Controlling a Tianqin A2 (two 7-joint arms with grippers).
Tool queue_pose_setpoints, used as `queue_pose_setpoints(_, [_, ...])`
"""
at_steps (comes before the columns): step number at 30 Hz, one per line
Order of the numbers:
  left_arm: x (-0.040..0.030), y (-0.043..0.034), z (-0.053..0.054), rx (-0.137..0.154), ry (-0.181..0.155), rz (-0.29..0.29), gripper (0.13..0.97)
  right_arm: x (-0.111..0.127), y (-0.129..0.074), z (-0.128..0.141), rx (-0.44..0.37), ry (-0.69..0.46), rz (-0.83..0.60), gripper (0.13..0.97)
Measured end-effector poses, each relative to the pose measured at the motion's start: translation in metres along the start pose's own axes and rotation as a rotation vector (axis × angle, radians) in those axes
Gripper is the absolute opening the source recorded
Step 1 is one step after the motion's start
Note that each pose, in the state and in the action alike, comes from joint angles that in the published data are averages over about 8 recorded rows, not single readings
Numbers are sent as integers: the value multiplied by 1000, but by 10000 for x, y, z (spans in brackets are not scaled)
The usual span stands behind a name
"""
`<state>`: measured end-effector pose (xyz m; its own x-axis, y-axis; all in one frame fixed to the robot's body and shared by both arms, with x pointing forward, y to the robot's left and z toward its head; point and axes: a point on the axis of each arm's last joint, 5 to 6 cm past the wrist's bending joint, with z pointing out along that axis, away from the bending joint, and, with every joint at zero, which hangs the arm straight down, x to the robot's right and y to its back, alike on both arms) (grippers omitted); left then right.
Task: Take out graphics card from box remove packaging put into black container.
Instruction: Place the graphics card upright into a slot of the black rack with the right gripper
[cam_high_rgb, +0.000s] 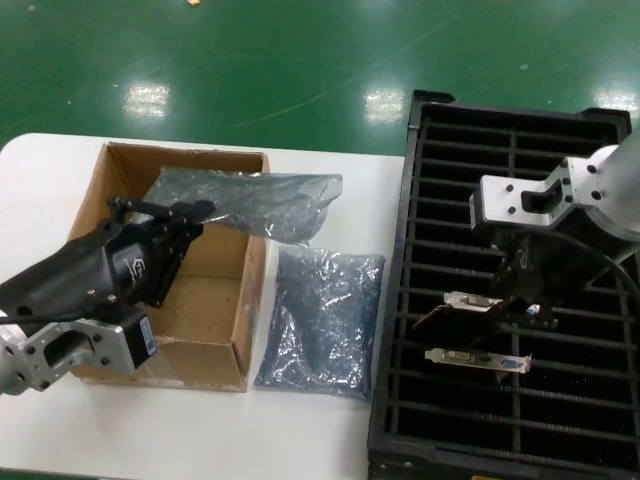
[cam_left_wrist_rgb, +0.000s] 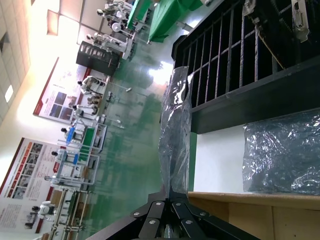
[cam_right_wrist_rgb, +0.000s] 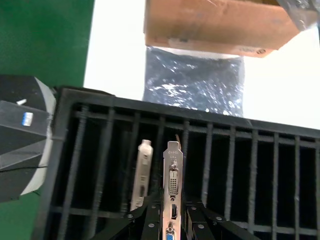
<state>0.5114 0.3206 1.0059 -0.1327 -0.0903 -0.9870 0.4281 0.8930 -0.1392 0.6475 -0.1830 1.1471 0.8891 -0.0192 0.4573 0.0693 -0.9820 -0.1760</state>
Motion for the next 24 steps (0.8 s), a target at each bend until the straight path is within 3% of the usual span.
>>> queue_pose_setpoints(24, [0,0,0,0,0,0,140,69,-95,200,-18,26,-12,226])
